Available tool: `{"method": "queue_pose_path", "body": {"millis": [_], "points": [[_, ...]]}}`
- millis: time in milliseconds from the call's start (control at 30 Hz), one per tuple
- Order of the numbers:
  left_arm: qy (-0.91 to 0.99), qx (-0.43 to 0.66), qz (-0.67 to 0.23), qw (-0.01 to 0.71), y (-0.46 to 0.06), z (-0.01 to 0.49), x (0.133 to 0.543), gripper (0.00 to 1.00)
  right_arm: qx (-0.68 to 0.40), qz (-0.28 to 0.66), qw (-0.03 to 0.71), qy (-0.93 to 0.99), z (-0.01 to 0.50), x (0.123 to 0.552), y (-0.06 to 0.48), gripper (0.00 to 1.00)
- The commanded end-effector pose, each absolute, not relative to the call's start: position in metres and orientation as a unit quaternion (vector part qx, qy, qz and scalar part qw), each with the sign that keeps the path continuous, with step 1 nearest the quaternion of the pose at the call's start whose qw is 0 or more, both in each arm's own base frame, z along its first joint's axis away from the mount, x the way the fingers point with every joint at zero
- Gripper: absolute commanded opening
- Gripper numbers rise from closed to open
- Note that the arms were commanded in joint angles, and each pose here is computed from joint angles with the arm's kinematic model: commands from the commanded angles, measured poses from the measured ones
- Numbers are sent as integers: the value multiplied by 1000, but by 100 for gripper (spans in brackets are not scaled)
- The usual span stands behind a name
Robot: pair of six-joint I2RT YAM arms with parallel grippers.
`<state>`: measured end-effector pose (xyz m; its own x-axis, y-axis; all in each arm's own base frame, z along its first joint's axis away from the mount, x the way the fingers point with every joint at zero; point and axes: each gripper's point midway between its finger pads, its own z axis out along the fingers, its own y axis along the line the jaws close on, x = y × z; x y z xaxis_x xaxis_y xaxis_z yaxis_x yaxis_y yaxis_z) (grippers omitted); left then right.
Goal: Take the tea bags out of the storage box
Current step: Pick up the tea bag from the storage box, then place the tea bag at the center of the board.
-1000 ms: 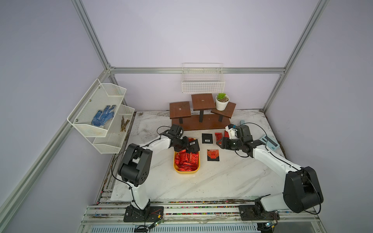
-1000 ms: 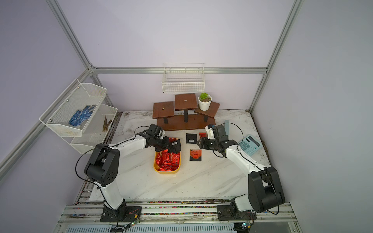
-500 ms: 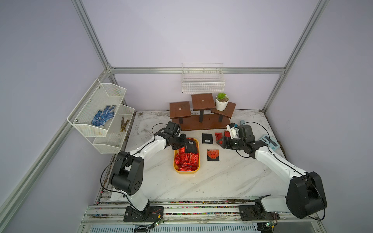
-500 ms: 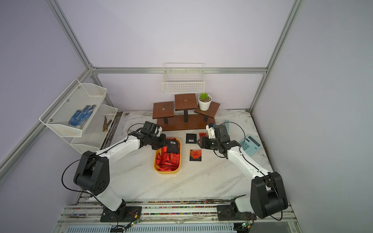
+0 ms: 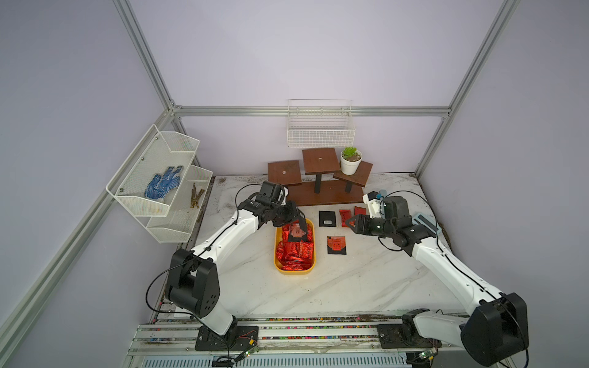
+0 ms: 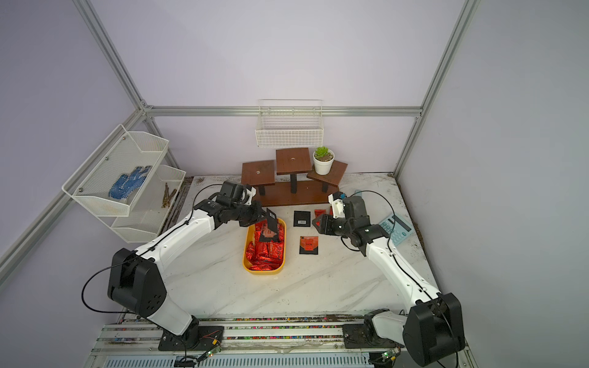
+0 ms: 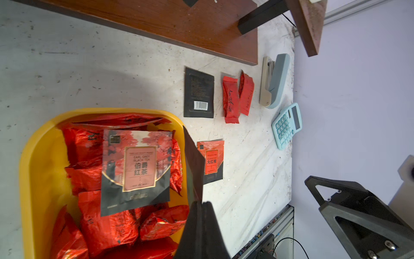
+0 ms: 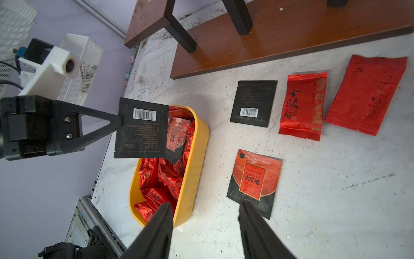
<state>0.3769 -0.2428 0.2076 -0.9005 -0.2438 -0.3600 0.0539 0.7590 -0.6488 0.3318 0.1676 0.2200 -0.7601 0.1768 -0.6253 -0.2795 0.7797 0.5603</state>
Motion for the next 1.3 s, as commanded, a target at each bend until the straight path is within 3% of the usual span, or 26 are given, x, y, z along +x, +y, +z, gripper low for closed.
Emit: {"method": "queue_pose_path", "body": {"millis": [0,267,733,1200,1267], "points": [[893,-12,-384,235,-273,245,371,0,-29,332,376,864,250,325,164,53],[871,14,-443,212,-346,241,365,0,-7,304,442,844,287,301,137,57],[861,26,-486,149,-481,157,363,0,2,293,467,834,308,261,117,61],[891,-12,-436,125,-484,79,364,0,-1,282,464,839,302,260,115,62],[897,-13,-424,121,-482,70,364,5,-2,282,462,841,301,260,116,62]]}}
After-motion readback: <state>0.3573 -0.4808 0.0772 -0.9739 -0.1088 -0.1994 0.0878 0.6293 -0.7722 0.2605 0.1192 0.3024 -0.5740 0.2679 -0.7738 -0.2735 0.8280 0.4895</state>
